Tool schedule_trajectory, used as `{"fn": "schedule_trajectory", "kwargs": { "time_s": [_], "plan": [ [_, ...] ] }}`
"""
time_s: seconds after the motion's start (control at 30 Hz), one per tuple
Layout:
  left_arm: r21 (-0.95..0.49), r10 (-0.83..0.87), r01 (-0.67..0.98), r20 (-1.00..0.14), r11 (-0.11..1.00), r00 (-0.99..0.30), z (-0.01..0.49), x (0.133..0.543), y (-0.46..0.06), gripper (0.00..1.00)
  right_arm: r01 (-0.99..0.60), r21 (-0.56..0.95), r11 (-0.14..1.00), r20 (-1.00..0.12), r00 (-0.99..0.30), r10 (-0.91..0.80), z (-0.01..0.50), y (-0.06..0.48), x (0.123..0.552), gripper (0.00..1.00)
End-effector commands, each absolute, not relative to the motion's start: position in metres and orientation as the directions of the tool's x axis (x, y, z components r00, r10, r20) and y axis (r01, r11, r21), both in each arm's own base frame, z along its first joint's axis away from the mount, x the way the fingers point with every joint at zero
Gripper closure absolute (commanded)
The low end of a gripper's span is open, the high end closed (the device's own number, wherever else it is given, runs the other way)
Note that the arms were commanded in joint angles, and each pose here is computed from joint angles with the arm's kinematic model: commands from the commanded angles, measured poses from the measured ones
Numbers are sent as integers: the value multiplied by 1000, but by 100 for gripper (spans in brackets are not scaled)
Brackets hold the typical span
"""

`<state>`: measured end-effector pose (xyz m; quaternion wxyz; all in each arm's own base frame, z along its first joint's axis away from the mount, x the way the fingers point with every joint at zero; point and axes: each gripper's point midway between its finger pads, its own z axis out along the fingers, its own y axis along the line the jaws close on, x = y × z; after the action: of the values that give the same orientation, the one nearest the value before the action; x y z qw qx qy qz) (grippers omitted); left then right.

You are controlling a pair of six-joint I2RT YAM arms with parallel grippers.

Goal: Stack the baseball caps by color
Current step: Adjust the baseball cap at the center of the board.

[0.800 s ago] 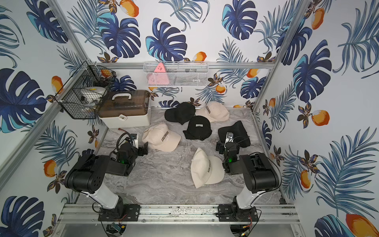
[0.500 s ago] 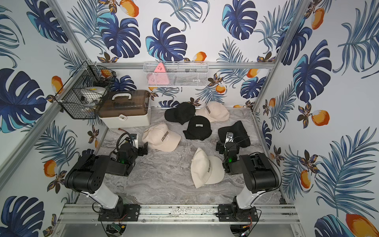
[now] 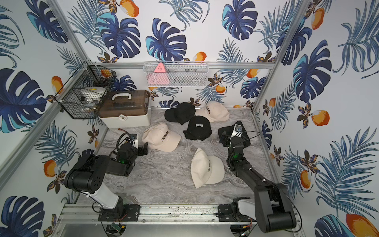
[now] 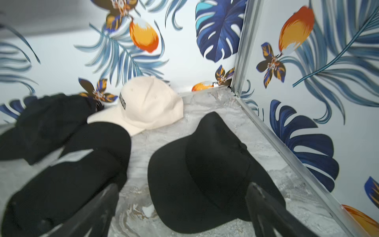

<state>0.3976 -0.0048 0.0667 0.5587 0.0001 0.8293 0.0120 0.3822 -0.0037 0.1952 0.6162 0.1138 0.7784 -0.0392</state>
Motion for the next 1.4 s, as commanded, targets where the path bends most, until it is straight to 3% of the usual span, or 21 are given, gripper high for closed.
{"fn": "schedule_trajectory", "kwargs": {
  "time_s": [0.0,0.23,0.47,0.57,0.73,0.9,1.03,1.13,1.27,1.37],
  "plan": [
    [25,17,-19,-939,1000,-344,75,400,-4,1,234,152,960,-880,-410,239,170,4,350,0],
    [28,18,-23,-939,999,-343,75,400,-3,1,120,373,920,-703,-611,364,182,48,296,0],
    [46,7,-101,-936,994,-353,97,399,6,1,-41,569,821,-482,-826,292,173,115,252,0],
    [66,-7,-189,-933,980,-361,117,390,12,1,-110,582,806,-442,-875,200,169,147,239,0],
    [-27,-98,-247,-955,969,-280,163,372,-13,1,-242,540,806,-445,-895,30,169,196,232,0],
    [-250,-282,-135,-899,959,-335,194,353,-73,1,-426,486,763,-486,-858,-170,174,245,233,0],
    [-574,-531,-57,-711,817,-460,209,328,-116,1,-530,461,712,-527,-809,-261,180,275,254,0],
    [-701,-632,-79,-580,708,-514,214,309,-126,1,-566,451,690,-565,-780,-270,187,300,283,0],
    [-736,-699,-188,-484,650,-526,211,289,-116,1,-610,457,647,-585,-754,-299,188,336,319,0],
    [-666,-726,-349,-444,659,-524,199,275,-96,1,-630,426,649,-605,-732,-314,181,357,352,0]
  ]
}}
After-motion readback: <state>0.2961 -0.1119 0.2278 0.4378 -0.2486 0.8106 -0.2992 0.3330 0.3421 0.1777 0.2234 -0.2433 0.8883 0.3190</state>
